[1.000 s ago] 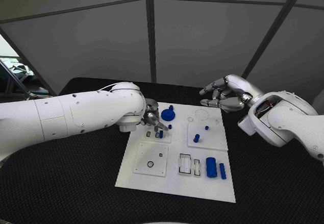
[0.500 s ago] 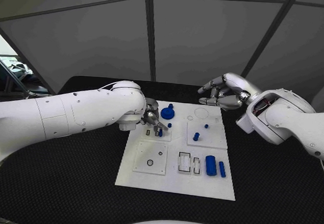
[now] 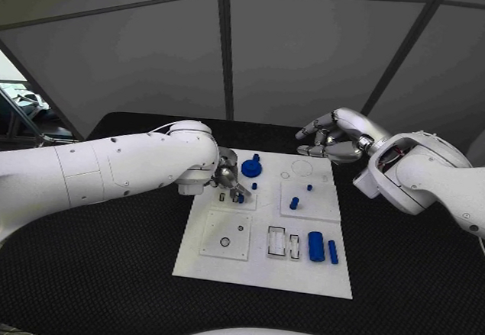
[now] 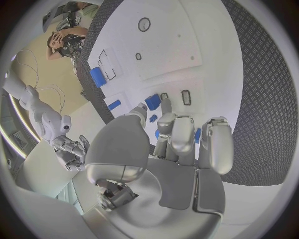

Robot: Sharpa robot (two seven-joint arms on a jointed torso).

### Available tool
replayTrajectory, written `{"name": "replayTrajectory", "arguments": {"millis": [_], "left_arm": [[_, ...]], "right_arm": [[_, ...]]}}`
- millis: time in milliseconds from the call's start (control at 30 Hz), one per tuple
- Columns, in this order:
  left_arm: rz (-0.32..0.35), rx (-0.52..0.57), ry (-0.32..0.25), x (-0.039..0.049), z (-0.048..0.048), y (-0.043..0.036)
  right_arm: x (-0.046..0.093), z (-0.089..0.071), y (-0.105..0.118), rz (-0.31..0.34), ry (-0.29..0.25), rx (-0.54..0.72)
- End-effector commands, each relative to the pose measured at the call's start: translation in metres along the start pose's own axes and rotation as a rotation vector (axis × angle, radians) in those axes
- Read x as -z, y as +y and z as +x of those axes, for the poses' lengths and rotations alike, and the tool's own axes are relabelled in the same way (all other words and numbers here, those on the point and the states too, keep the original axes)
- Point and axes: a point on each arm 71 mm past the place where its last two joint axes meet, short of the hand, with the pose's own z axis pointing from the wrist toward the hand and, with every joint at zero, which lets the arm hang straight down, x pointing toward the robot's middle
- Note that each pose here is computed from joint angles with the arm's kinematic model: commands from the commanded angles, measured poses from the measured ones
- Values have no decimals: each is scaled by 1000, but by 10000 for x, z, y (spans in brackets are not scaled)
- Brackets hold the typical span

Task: Assemble the parts on the task board

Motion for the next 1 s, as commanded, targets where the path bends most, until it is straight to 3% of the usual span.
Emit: {"name": "replayTrajectory", "arguments": {"millis": [33, 600, 1000], "left_arm": [[13, -5, 14, 1, 8, -20], [38, 37, 37, -8, 27, -56], [34, 71, 29, 19, 27, -7]], "right_arm": [[-7, -5, 13, -5, 6, 8], [-36, 19, 14, -3, 24, 9], [-65, 29, 0, 3, 31, 10]]}}
